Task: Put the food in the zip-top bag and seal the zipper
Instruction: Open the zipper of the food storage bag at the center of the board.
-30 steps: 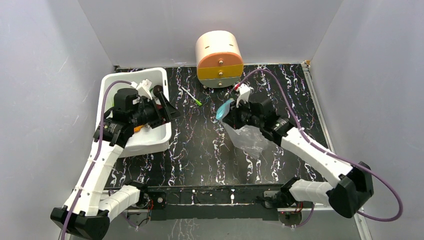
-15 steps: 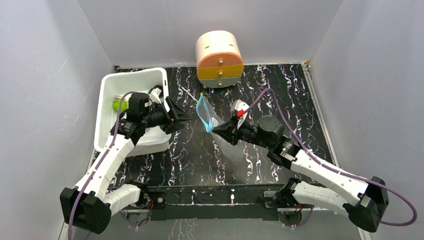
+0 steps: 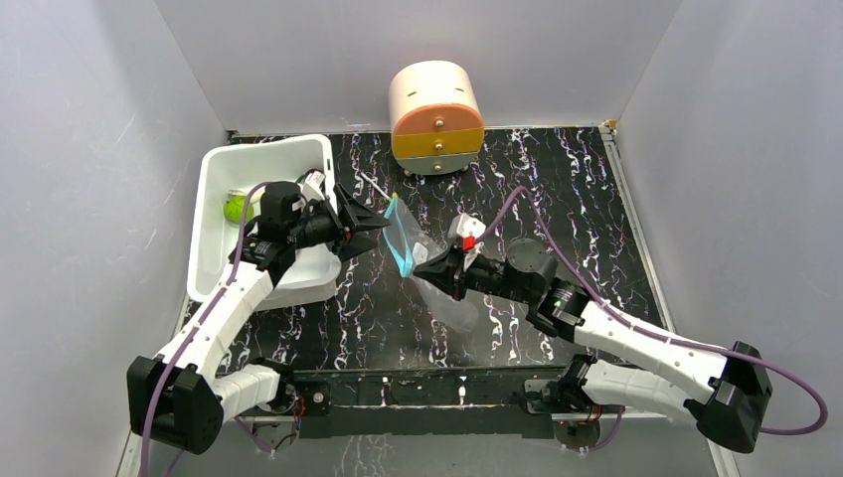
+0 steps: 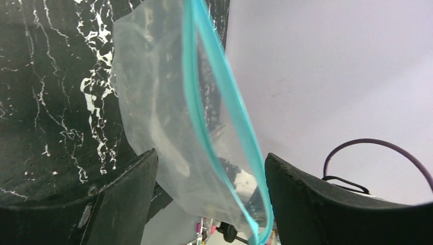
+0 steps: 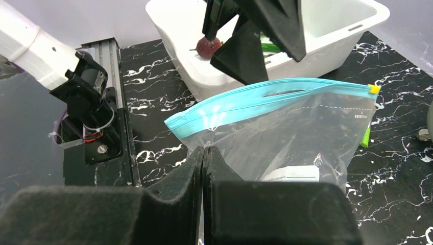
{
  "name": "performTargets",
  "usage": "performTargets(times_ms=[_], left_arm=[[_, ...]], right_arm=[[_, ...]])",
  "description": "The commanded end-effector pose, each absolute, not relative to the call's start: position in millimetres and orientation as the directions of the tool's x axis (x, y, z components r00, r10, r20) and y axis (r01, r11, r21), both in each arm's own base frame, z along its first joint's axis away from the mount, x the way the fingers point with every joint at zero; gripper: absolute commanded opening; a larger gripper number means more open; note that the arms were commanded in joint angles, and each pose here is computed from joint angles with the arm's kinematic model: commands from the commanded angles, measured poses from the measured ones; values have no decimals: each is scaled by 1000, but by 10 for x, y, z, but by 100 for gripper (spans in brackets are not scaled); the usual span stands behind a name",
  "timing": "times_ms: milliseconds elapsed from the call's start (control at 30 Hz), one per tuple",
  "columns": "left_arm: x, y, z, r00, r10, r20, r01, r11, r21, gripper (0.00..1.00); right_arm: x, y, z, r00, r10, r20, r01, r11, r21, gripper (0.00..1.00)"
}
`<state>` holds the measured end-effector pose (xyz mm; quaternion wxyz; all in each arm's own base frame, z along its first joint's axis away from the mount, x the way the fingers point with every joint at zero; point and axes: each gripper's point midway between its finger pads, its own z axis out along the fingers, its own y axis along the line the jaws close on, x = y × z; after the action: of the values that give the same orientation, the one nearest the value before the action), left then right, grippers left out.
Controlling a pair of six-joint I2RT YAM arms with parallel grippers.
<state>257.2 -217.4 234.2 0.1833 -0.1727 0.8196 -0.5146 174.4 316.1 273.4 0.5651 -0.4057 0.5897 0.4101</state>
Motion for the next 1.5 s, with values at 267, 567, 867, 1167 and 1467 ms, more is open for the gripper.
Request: performTargets(times_ms=[267,567,867,1167,1467], left_arm=[[2580,-2292,2331,-892,-448,-58,-115,350,-930,62],[2597,-2404,2218,-902,-432,-11,-151,338,-929,48],[2623,-2439,2240,-900,-424,-96,-94,406,-909,0],[2842,-2361,2579,-857,-332,-393,158,557,-815,0],[2932,-2396,2869,-763,-167,-625,363,689,-627,0]], right_arm=[[1680,3240,2951,57,44,-997,-951,307,-41,0],[1654,3252,2890,51,31,-998,-955,295,-40,0],[1757,3209,2916,-27,57,-998,-927,371,46,1],[2079,3075,3488,-335,226,-915,-714,573,403,58],[2330,2827,3652,-441,312,-842,-459,727,510,63]])
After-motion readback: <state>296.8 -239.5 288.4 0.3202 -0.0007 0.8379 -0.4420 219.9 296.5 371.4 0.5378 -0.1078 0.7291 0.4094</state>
